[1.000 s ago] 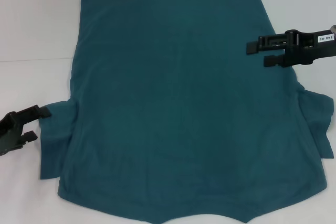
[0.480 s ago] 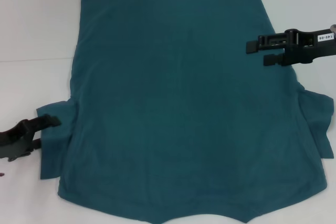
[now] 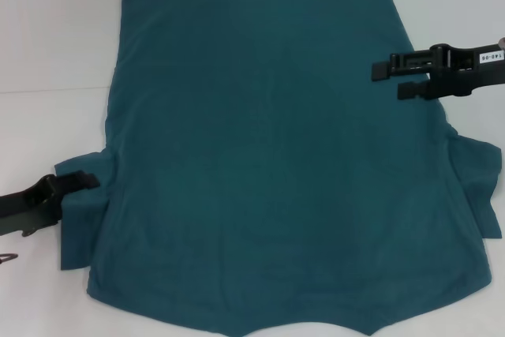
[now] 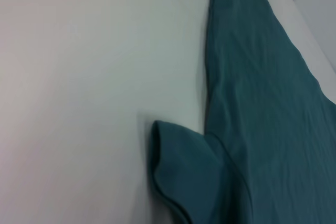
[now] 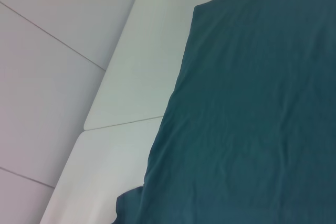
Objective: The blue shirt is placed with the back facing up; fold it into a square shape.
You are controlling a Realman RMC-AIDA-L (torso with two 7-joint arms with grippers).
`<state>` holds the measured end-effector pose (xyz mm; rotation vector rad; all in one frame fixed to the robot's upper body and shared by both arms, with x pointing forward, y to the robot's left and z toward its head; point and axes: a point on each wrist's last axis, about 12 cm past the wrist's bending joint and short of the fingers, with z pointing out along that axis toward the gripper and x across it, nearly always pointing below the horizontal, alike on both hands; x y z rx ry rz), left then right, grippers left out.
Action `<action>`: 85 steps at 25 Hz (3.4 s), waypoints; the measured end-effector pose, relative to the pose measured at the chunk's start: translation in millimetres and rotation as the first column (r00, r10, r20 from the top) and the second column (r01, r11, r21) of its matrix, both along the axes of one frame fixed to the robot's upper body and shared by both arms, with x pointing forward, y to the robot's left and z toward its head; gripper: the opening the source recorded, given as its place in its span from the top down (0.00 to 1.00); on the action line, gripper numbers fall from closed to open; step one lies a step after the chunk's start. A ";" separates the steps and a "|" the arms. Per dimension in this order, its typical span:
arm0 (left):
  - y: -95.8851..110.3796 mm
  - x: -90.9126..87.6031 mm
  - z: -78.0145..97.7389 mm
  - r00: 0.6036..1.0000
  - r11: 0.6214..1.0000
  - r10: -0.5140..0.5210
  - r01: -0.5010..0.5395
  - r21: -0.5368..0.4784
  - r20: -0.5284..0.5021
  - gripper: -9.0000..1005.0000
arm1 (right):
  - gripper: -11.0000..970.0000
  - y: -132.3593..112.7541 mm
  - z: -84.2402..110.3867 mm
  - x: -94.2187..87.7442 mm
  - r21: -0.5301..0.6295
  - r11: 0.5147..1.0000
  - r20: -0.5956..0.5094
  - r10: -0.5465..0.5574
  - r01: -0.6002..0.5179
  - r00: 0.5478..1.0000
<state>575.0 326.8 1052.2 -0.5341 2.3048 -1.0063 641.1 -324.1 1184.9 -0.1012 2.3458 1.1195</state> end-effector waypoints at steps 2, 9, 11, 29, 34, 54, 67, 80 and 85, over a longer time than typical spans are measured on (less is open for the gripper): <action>0.4 -0.7 -0.7 1.000 1.000 -0.002 0.002 0.004 -0.004 0.28 | 0.04 -0.2 -0.1 -0.2 0.000 1.000 -0.001 0.000 0.000 1.000; 0.2 0.6 2.5 0.999 0.998 -0.043 0.042 0.043 0.010 0.44 | 0.04 -1.0 0.5 -0.1 0.007 1.000 0.002 -0.005 0.005 1.000; -0.2 1.7 4.7 0.998 0.997 -0.060 0.059 0.059 0.014 0.50 | 0.04 -0.9 0.6 -0.2 0.008 1.000 0.002 -0.004 0.004 1.000; 9.0 24.6 38.4 0.973 0.923 -0.216 0.175 0.343 0.083 0.99 | 0.04 0.0 1.4 -0.1 0.013 1.000 0.002 -0.001 0.001 1.000; 9.5 38.6 50.7 0.962 0.859 -0.264 0.205 0.469 0.064 0.98 | 0.04 0.1 1.1 -0.6 0.015 1.000 0.000 0.001 -0.001 1.000; -33.3 58.5 93.7 0.938 0.853 -0.320 0.348 0.388 -0.136 0.95 | 0.04 3.0 1.2 -0.5 0.018 1.000 -0.001 0.011 -0.011 1.000; -96.3 80.1 105.2 0.905 0.832 -0.395 0.424 0.358 -0.156 0.93 | 0.04 6.1 0.0 -1.5 0.020 1.000 -0.007 0.025 -0.024 1.000; -129.0 94.5 94.9 0.912 0.832 -0.395 0.405 0.379 -0.109 0.90 | 0.04 6.3 -0.2 -3.5 0.028 0.999 -0.014 0.035 -0.035 0.999; -132.2 90.3 96.3 0.887 0.791 -0.451 0.448 0.417 -0.099 0.90 | 0.04 5.4 -0.7 -3.9 0.029 0.999 -0.014 0.031 -0.031 0.999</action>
